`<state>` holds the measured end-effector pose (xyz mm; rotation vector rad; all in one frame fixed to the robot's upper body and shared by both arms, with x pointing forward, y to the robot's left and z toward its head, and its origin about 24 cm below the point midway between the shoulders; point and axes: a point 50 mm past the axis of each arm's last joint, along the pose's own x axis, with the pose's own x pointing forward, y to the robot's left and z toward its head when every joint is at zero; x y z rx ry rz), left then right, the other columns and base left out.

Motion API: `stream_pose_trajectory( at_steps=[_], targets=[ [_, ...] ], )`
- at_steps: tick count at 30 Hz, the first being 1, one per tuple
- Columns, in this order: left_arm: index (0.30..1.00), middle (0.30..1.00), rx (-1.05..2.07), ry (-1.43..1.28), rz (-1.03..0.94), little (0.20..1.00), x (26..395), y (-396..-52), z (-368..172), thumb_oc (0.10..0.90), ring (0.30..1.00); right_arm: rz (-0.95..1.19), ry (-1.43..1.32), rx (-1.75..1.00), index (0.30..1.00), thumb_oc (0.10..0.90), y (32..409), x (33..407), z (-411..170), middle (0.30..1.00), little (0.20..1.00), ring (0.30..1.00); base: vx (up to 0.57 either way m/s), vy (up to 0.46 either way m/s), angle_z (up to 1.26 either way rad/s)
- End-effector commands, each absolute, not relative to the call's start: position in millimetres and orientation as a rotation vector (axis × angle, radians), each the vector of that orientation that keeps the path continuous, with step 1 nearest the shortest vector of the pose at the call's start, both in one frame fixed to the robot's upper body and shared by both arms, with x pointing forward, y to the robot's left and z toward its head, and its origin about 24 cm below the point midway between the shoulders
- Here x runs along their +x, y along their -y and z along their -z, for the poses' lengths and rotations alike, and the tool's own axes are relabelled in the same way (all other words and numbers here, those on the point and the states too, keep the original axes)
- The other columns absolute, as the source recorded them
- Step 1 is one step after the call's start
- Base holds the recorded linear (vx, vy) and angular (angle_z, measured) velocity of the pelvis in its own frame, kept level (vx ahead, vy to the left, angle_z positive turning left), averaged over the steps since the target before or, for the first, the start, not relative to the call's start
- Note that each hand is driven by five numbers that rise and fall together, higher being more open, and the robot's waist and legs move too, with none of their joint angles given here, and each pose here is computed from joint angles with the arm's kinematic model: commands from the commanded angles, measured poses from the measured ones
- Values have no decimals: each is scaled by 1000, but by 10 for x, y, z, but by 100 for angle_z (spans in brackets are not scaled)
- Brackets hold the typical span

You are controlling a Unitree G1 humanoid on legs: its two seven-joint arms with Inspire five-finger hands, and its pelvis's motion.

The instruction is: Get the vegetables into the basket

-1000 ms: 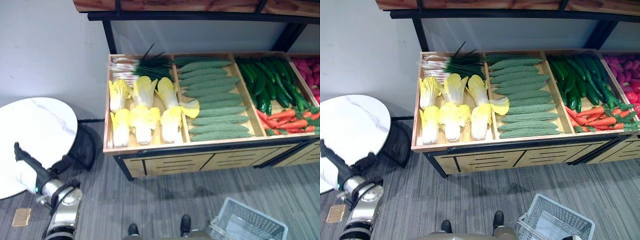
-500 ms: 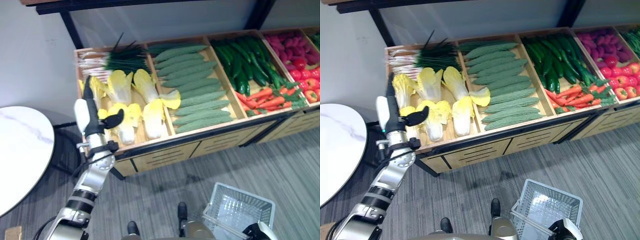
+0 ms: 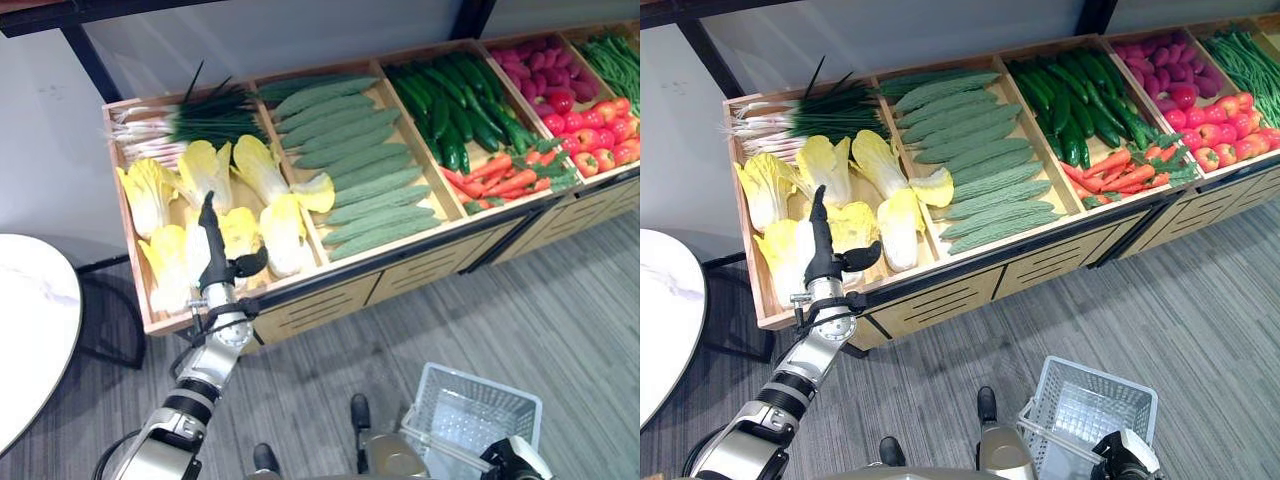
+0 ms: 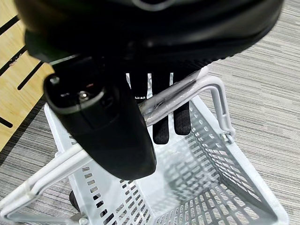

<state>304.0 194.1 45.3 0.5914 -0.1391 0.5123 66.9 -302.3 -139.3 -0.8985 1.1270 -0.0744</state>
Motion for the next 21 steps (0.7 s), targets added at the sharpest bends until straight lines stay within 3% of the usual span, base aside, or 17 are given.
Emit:
stream_pose_trajectory(
  at_steps=[1, 21],
  targets=[
    [1000, 1000, 684, 406, -607, 1000, 3272, -2036, -1029, 900, 1000, 103, -1074, -935, 300, 400, 3023, 762, 1367, 300, 300, 300, 3, -13, -4],
    [1000, 1000, 982, -44, -496, 1000, 3202, -2197, -174, 900, 1000, 85, -1043, -956, 300, 400, 2996, 848, 1359, 300, 300, 300, 0, -5, -4]
  ],
)
